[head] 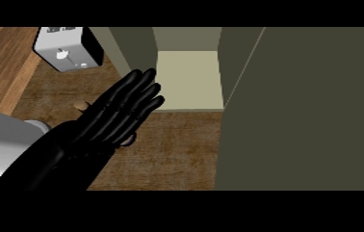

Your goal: Pick up the wine, place it into the cabinet and close the cabinet

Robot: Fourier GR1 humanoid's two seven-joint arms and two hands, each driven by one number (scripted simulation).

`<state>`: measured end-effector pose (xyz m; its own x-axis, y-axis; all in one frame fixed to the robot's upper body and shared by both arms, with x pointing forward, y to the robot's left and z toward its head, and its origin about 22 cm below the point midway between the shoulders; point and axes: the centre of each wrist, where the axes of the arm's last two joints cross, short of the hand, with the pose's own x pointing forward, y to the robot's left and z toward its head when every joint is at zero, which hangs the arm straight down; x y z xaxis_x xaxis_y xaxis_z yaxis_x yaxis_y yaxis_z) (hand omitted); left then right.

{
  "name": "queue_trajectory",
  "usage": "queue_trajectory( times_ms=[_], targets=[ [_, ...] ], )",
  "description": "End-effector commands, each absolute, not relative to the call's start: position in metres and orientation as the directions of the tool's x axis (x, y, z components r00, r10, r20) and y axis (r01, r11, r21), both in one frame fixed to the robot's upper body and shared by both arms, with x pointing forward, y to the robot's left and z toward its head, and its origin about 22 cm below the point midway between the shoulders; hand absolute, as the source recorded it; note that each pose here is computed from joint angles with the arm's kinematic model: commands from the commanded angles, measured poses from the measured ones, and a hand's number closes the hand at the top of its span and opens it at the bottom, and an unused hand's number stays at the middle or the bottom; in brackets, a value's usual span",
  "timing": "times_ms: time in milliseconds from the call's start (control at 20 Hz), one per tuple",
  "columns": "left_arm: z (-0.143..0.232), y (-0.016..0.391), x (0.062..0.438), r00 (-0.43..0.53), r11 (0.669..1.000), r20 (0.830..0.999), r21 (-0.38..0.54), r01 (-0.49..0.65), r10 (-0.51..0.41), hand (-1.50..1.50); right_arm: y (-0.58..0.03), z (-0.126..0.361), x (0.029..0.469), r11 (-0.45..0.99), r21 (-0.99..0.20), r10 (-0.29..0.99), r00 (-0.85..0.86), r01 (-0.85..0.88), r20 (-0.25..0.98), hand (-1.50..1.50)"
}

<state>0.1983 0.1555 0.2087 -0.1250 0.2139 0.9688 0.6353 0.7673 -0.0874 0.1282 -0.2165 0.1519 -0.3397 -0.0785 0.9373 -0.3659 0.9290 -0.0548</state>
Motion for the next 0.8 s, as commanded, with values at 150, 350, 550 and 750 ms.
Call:
queue_trajectory(
  times_ms=[150, 350, 550, 750],
  targets=[
    [0.229, 0.147, 0.175, -0.110, 0.766, 0.969, -0.104, 0.635, 0.223, -1.50, -0.220, 0.183, 0.093, 0.933, -0.044, -0.104, -0.383, -0.358, 0.918, -1.50],
    [0.234, 0.158, 0.158, -0.093, 0.776, 0.972, -0.114, 0.620, 0.216, -1.50, -0.212, 0.196, 0.079, 0.932, -0.031, -0.112, -0.367, -0.361, 0.923, -1.50],
    [0.247, 0.162, 0.162, -0.107, 0.800, 0.970, -0.114, 0.589, 0.218, -1.50, -0.209, 0.198, 0.084, 0.929, -0.033, -0.114, -0.369, -0.368, 0.922, -1.50],
    [0.254, 0.158, 0.142, -0.129, 0.807, 0.968, -0.102, 0.582, 0.216, -1.50, -0.209, 0.193, 0.091, 0.935, -0.033, -0.104, -0.363, -0.354, 0.926, -1.50]
  ],
)
